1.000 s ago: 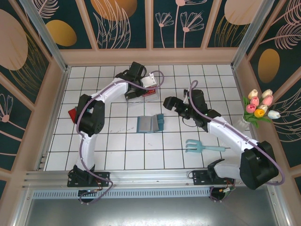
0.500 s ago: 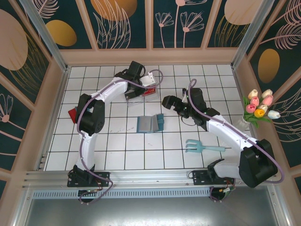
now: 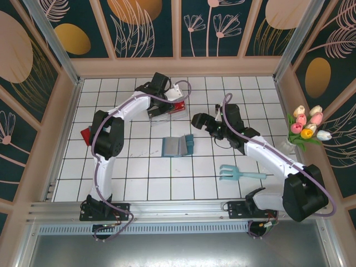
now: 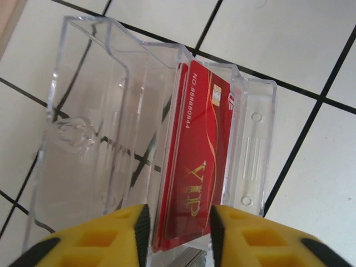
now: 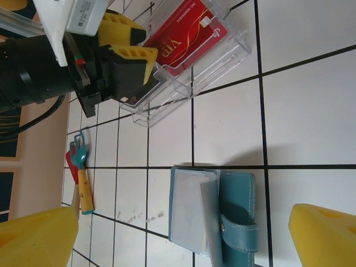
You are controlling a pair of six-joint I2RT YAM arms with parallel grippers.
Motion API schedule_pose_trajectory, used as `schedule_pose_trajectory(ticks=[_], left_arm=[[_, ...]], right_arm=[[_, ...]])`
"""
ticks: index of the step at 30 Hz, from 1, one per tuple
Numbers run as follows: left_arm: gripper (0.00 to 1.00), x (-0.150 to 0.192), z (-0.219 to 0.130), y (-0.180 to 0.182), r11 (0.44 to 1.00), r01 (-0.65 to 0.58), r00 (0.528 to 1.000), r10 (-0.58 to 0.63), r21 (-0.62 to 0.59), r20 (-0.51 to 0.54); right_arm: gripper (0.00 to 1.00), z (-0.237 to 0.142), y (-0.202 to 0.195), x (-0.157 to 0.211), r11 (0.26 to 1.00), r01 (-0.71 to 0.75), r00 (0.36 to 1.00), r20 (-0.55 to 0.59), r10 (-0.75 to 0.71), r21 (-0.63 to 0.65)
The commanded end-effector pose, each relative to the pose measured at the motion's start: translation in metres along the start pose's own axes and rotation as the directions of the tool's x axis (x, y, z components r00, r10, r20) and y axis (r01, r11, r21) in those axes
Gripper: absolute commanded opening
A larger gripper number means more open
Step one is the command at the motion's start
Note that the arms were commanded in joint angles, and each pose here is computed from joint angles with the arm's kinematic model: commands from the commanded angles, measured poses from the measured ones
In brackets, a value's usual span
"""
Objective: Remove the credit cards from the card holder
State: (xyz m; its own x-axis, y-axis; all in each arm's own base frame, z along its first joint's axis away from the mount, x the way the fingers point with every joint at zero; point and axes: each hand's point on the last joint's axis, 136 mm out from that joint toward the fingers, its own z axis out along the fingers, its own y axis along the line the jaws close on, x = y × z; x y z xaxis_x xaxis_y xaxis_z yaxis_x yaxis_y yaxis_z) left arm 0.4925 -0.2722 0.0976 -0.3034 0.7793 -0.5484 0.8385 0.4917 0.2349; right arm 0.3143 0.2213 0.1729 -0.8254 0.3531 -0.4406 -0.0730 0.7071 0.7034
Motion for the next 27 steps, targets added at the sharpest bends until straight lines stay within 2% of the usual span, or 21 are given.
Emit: schedule_pose_trajectory(ticks=[1, 3, 6, 9, 11, 12, 13, 15, 16, 19, 23, 26, 27], left_arm=[[0.47, -0.03, -0.052, 0.019, 0.985, 0.147, 0.981, -0.133, -0.094, 0.138], [0.56, -0.031, -0.073, 0.026, 0.958, 0.249, 0.955, -0.218, -0.144, 0.2], [0.74, -0.025, -0.101, 0.029, 0.893, 0.411, 0.887, -0.346, -0.182, 0.306], [0.82, -0.015, -0.124, 0.018, 0.844, 0.514, 0.821, -0.434, -0.151, 0.37], [0.88, 0.0, -0.133, 0.019, 0.78, 0.602, 0.767, -0.505, -0.171, 0.397], [0.91, 0.007, -0.139, 0.019, 0.741, 0.649, 0.73, -0.541, -0.173, 0.418], [0.97, 0.016, -0.145, 0.021, 0.672, 0.719, 0.666, -0.596, -0.175, 0.448], [0.98, 0.03, -0.151, 0.017, 0.559, 0.82, 0.543, -0.69, -0.123, 0.478], [0.99, 0.032, -0.152, 0.011, 0.523, 0.849, 0.489, -0.729, -0.072, 0.479], [0.98, 0.037, -0.142, -0.01, 0.448, 0.893, 0.385, -0.819, 0.054, 0.426], [0.98, 0.069, -0.121, -0.028, 0.285, 0.955, 0.24, -0.903, 0.079, 0.357], [0.98, 0.078, -0.104, -0.047, 0.219, 0.968, 0.179, -0.946, 0.125, 0.271], [0.99, 0.074, -0.098, -0.058, 0.207, 0.963, 0.168, -0.961, 0.174, 0.219]], right_arm=[[0.95, -0.005, 0.015, -0.006, 1.0, -0.001, 1.0, 0.025, 0.001, 0.007], [0.91, -0.004, 0.018, -0.007, 0.999, 0.007, 1.0, 0.03, -0.008, 0.034], [0.83, 0.002, 0.024, 0.001, 0.996, 0.03, 0.999, 0.01, -0.031, 0.086], [0.77, 0.011, 0.027, 0.013, 0.99, 0.055, 0.998, -0.02, -0.053, 0.132], [0.73, 0.018, 0.032, 0.023, 0.987, 0.069, 0.997, -0.044, -0.064, 0.146], [0.71, 0.023, 0.033, 0.029, 0.986, 0.074, 0.996, -0.059, -0.066, 0.151], [0.67, 0.028, 0.034, 0.034, 0.985, 0.077, 0.995, -0.072, -0.067, 0.154], [0.64, 0.038, 0.037, 0.046, 0.983, 0.088, 0.992, -0.101, -0.072, 0.16], [0.63, 0.044, 0.036, 0.053, 0.982, 0.087, 0.991, -0.115, -0.068, 0.17], [0.58, 0.059, 0.036, 0.07, 0.98, 0.094, 0.985, -0.161, -0.065, 0.176], [0.52, 0.079, 0.032, 0.09, 0.974, 0.105, 0.974, -0.216, -0.061, 0.199], [0.52, 0.087, 0.022, 0.099, 0.97, 0.08, 0.974, -0.227, -0.026, 0.23], [0.52, 0.089, 0.017, 0.102, 0.968, 0.065, 0.974, -0.224, -0.01, 0.241]])
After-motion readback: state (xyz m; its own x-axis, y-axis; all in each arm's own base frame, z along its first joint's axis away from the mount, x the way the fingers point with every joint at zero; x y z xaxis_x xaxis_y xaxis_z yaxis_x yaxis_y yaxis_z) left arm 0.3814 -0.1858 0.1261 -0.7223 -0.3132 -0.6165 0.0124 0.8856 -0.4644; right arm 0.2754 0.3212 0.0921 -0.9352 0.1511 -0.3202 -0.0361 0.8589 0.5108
